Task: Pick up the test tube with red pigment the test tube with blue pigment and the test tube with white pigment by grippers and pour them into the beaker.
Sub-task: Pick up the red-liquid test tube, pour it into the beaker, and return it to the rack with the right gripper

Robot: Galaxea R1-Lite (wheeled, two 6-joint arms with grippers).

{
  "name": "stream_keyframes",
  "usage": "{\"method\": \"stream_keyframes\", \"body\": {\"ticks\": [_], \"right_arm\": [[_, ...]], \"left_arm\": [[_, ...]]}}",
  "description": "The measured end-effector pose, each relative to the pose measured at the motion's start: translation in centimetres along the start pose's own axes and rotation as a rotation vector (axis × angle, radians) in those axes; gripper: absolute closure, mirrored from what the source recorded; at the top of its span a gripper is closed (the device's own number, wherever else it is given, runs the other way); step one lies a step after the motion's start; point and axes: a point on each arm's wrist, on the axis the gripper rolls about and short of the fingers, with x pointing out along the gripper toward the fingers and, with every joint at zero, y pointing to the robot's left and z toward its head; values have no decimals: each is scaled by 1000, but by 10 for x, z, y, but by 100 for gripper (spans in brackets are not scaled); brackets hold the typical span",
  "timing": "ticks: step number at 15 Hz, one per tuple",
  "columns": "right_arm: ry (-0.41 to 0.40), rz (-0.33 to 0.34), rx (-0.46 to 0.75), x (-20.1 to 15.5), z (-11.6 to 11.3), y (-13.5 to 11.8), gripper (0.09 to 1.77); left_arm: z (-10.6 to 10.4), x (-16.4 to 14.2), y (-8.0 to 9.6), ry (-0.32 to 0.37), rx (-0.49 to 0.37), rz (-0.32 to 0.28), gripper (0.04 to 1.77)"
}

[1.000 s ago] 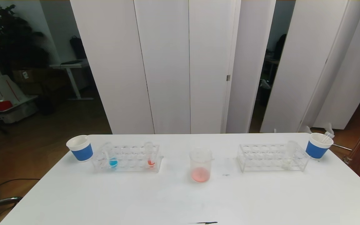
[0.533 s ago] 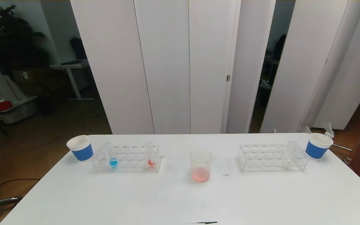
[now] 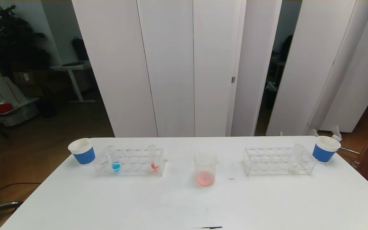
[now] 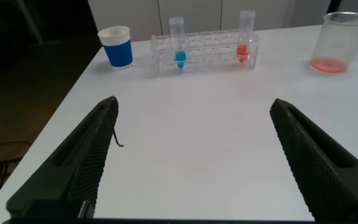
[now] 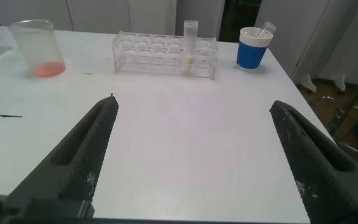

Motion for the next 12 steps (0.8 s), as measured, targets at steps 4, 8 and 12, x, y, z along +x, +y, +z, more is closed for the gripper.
{"method": "stream_keyframes", "body": {"ticks": [4,8,12], "right_arm": [[25,-28,23,3,-9,-1,11],[28,-28,23,3,-10,-1,11],[21,-29,24,3,-9,0,11]], "left_arm": [[0,0,0,0,0,0,7],[0,0,0,0,0,0,7],[0,0,0,0,0,0,7]]}}
